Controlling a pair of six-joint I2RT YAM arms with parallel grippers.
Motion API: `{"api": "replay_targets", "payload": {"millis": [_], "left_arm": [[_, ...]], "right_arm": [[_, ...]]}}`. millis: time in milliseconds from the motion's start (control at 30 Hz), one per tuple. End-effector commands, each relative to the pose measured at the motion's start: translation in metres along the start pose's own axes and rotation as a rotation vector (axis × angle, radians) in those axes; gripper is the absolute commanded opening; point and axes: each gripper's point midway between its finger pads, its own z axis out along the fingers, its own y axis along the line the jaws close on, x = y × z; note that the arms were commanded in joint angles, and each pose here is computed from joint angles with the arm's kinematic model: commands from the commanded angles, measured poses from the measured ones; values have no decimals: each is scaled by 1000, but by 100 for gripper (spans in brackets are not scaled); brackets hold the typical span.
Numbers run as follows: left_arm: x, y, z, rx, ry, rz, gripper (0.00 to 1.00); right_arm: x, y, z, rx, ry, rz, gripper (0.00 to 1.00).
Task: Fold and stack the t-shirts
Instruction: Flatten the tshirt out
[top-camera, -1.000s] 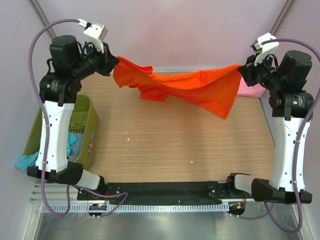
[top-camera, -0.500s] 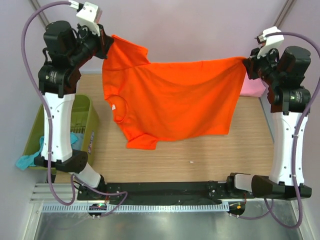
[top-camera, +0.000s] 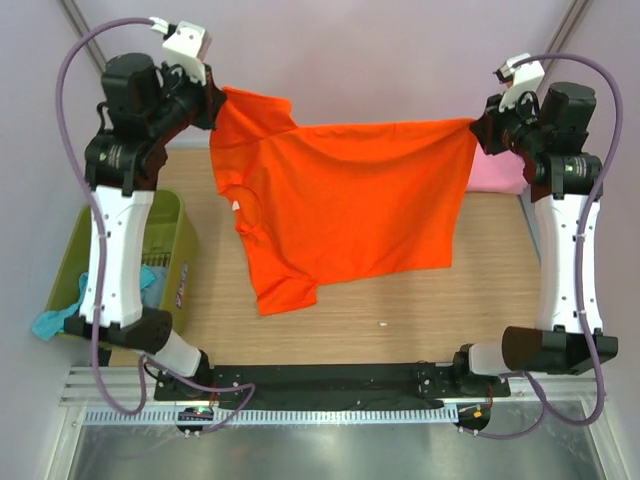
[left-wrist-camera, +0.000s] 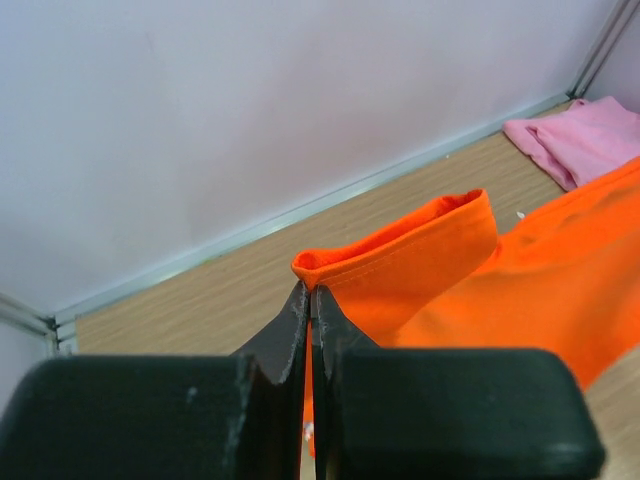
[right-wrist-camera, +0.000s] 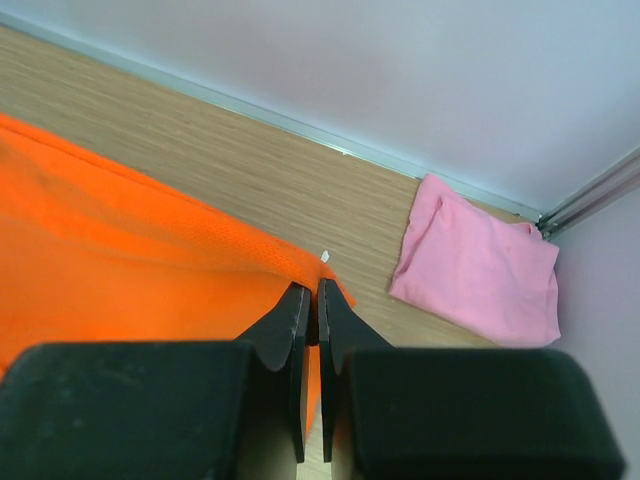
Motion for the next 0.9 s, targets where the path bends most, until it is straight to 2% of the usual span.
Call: {"api": "replay_targets", "payload": {"millis": [0,33,100,267,467,567,667,767,867], "left_arm": [[-34,-5,-67,-36,-116,41,0],[-37,-9,-88,-39,-132,49,0],[-27,-12,-101,-41,-112,80,0],[-30,-21,-155,-53,-131,113,0],[-47,-38,-204,-20,-217,96,0],[-67,-42,-226,-23,-288,94,0],[-88,-45,-246,-26,-358,109,0],[-100,-43,-244,-35,-386,128,0],[-101,-35,-224,-47,-371,152,0]], "right_arm": [[-42,19,-57,8,-114,-54,1],[-42,21,-65,13,-113,-57,1],[-43,32,-93,22,-122,-68,1],[-30,56,-151,44,-91,-58,1],[-36,81,-220,92,-174,-76,1],[-39,87,-236,97,-182,-49,1],[-59,90,-257,119,-248,-68,1],[-69,86,-257,131,-268,-76,1],[-67,74,-232,129,-225,-82,1]]}}
